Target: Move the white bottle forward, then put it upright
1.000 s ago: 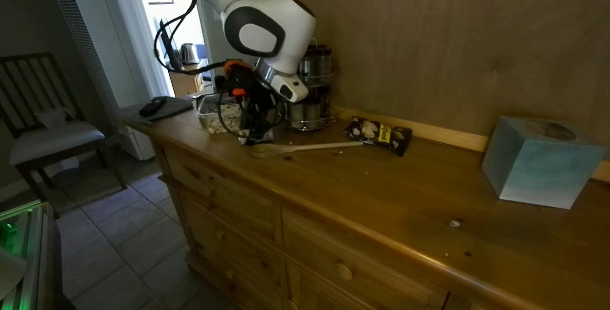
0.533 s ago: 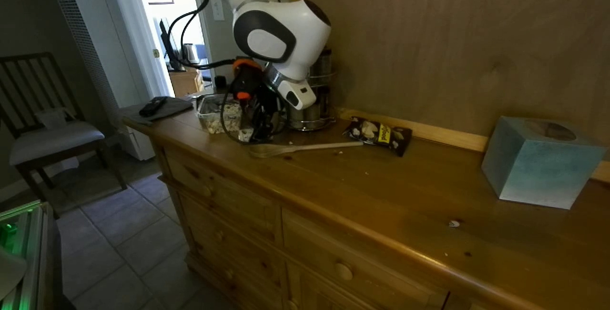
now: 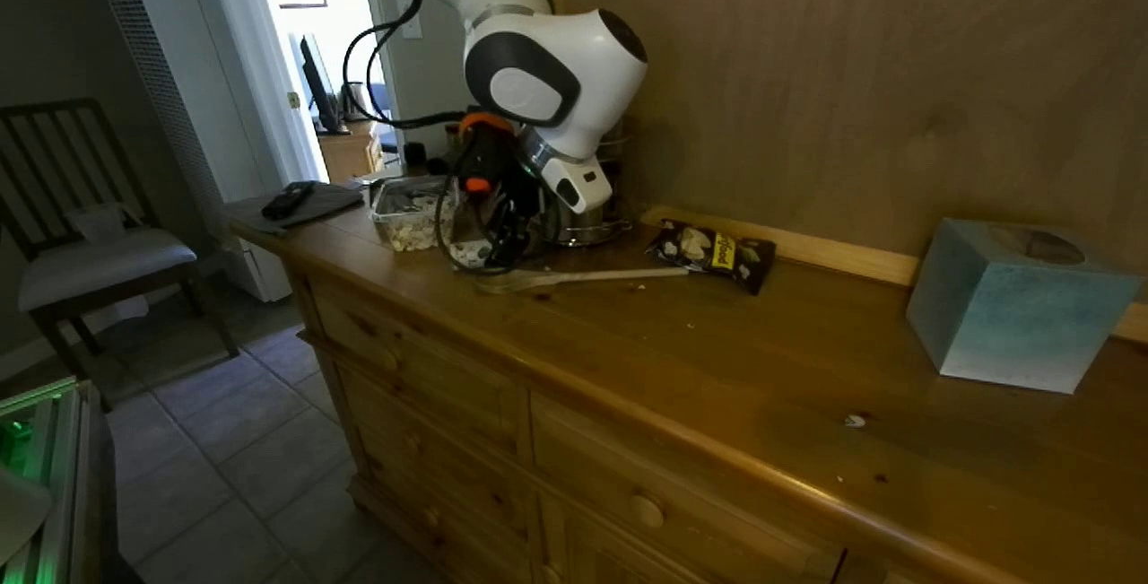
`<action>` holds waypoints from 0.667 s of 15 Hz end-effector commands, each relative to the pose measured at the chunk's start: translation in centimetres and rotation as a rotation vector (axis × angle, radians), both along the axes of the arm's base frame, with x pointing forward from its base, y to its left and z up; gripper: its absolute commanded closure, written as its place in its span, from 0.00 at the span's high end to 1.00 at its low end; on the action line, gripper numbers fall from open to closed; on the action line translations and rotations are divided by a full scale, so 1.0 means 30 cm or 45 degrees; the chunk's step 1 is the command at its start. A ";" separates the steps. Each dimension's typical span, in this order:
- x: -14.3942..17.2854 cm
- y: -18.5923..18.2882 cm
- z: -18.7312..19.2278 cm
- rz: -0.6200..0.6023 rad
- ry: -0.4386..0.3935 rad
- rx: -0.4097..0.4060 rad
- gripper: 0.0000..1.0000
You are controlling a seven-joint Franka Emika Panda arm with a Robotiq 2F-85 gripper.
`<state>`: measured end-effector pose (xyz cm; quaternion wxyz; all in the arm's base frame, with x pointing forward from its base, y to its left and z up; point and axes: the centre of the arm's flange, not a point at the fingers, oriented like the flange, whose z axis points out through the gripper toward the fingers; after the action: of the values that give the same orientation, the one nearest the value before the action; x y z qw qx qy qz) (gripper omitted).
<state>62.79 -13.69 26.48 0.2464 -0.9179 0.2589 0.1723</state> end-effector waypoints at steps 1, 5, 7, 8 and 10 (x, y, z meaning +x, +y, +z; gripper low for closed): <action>0.077 0.004 0.009 -0.044 -0.010 0.049 0.69; 0.097 0.017 0.000 -0.044 -0.015 0.049 0.70; 0.099 0.019 -0.018 -0.037 -0.004 0.053 0.70; 0.099 0.021 -0.029 -0.033 0.003 0.055 0.69; 0.101 0.028 -0.050 -0.024 0.016 0.060 0.67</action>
<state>64.66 -13.06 25.67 0.2561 -0.9155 0.2608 0.1679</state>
